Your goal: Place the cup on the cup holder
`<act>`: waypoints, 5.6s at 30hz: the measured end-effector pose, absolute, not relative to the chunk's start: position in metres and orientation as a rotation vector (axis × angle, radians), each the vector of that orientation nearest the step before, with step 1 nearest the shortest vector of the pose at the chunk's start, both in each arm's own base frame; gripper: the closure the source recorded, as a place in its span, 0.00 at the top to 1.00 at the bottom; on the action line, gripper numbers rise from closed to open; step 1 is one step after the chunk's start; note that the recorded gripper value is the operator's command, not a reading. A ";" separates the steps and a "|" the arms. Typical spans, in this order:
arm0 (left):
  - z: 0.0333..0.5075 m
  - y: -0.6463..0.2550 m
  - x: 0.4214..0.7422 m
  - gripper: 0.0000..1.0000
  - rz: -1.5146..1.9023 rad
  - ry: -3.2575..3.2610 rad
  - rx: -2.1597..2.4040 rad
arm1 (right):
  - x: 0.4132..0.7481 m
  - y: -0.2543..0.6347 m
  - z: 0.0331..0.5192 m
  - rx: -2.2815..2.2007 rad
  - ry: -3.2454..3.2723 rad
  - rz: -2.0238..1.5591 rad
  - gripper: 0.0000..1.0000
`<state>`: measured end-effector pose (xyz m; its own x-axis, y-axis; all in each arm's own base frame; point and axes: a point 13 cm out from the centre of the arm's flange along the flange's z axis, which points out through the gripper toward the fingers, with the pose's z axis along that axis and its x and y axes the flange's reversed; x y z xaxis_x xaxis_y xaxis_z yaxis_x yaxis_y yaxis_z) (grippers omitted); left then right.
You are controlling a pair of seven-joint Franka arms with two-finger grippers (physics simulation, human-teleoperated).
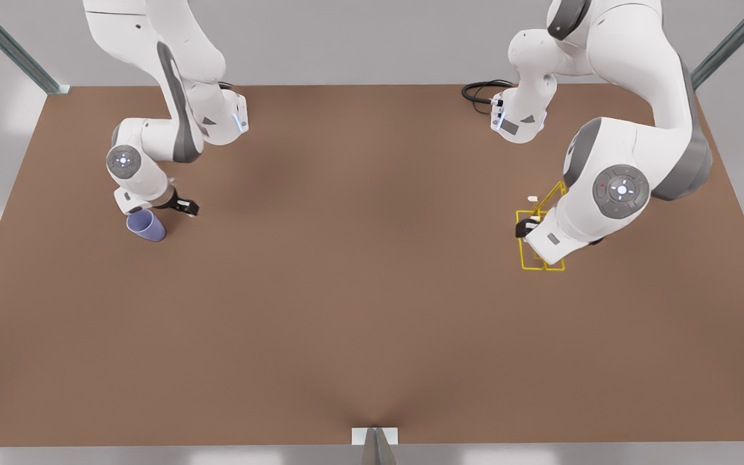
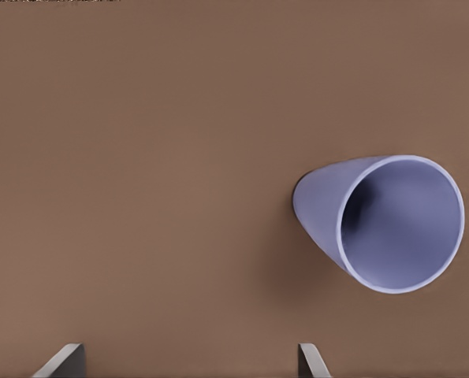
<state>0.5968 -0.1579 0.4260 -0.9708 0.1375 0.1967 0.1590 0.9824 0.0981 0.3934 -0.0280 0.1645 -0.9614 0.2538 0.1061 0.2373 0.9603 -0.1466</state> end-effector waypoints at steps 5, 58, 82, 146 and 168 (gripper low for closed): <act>0.437 -0.171 0.588 1.00 -0.168 -2.942 -0.243 | 0.393 -0.046 0.164 -0.378 -2.983 0.202 1.00; 0.409 -0.169 0.598 1.00 -0.193 -2.930 -0.178 | 0.403 -0.100 0.109 -0.046 -3.032 0.191 1.00; 0.406 -0.166 0.602 1.00 -0.188 -2.941 -0.162 | 0.393 -0.125 0.093 -0.079 -3.015 0.164 0.21; 0.422 -0.201 0.622 1.00 -0.008 -3.042 -0.123 | 0.570 0.576 0.191 -0.087 -2.575 -2.094 0.21; 0.326 -0.387 0.591 1.00 0.059 -2.982 0.611 | 0.550 0.572 0.107 -0.119 -2.633 -1.905 1.00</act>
